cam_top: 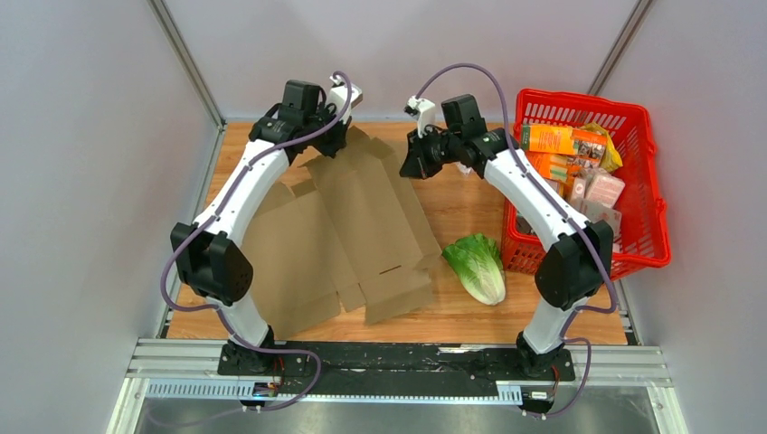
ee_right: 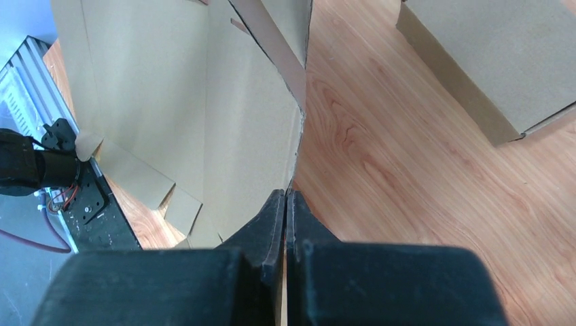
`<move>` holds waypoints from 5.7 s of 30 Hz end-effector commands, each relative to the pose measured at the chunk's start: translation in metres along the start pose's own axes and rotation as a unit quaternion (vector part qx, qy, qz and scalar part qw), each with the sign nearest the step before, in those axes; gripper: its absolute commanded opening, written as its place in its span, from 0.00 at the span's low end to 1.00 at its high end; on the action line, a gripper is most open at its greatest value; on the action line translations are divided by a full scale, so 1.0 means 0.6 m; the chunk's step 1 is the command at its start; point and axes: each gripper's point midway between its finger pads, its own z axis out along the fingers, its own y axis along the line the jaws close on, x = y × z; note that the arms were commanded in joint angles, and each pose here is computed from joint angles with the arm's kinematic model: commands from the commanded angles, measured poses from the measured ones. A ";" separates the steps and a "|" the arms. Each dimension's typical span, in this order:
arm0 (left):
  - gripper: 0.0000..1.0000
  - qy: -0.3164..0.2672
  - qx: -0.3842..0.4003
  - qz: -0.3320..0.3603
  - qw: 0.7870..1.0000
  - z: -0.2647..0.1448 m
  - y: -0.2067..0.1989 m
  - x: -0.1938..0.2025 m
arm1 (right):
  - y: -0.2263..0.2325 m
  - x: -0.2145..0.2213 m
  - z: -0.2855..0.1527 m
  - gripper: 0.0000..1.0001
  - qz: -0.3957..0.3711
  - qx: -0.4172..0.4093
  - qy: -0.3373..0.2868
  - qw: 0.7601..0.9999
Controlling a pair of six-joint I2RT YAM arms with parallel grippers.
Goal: Fold the paper box
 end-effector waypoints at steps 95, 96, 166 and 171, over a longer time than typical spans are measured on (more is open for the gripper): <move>0.33 -0.105 -0.259 -0.251 0.927 -0.187 -0.009 0.067 | 0.068 -0.144 -0.008 0.00 -0.007 -0.117 -0.114 0.986; 0.36 -0.112 -0.266 -0.261 0.921 -0.187 -0.002 0.075 | 0.067 -0.143 -0.008 0.00 -0.012 -0.116 -0.113 0.987; 0.00 -0.215 -0.295 -0.292 0.884 -0.173 0.051 0.128 | 0.104 -0.154 -0.006 1.00 0.309 0.127 -0.152 0.930; 0.00 -0.222 -0.312 -0.305 0.872 -0.186 0.058 0.135 | 0.158 -0.168 -0.009 1.00 0.371 0.105 -0.185 0.904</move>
